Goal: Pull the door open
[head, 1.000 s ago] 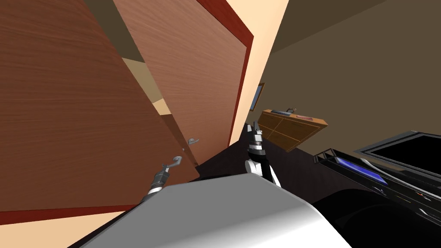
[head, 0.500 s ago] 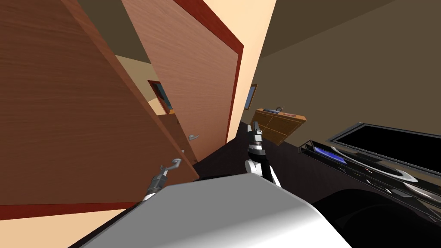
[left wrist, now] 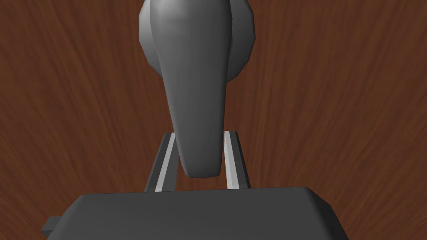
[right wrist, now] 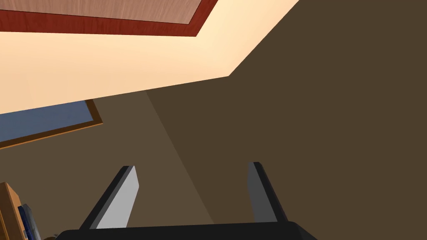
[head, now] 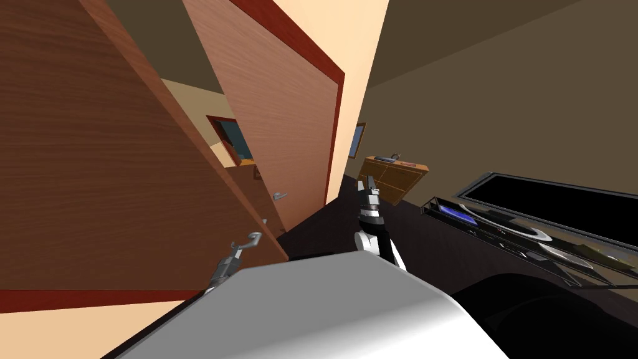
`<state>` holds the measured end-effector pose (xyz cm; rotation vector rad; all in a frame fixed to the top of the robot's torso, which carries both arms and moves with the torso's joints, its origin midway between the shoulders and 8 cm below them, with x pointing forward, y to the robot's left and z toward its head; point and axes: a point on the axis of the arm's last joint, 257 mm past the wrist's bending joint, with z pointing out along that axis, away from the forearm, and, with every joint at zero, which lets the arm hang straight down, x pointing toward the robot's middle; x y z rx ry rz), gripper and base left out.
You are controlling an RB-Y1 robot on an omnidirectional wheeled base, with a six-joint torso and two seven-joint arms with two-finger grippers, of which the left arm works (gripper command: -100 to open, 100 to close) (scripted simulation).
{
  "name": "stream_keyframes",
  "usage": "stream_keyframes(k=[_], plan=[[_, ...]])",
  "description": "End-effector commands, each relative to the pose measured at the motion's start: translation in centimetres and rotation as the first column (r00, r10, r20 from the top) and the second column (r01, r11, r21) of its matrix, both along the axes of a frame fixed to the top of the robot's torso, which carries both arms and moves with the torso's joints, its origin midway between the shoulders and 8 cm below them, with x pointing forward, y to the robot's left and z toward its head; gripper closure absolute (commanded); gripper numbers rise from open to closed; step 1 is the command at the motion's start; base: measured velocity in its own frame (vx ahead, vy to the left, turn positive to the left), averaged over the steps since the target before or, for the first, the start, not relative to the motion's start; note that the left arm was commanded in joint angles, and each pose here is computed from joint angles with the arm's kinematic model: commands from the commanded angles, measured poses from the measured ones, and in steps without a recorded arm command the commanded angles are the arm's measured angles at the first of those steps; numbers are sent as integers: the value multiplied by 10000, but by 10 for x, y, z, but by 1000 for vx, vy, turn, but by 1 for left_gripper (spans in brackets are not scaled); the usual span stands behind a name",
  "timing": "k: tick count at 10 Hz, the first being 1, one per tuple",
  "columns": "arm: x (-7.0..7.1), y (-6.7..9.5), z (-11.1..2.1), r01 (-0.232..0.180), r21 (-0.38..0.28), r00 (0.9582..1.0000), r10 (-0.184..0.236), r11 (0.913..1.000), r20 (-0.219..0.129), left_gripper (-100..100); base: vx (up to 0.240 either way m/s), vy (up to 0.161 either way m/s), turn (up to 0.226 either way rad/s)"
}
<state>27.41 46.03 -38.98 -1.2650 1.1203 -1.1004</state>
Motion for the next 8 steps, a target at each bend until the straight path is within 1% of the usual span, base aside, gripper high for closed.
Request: stream_keyframes(k=[1,4,6,7,8], plan=[[-3,-2,0,128,-12,9999,-128,9999,12,100,-131,18,-174],[-10,-7,-1,369,-40,9993,-369,9993,32,100,-221,33,-141],[-15,-10,-1,586,-70,9983,-585,9983,47,100,-235,51,-187],[-18,-12,-1,695,-88,9976,-695,9975,54,100,-242,9,-213],[-20,-14,-2,773,-101,9970,-772,9970,58,100,-266,23,-139]])
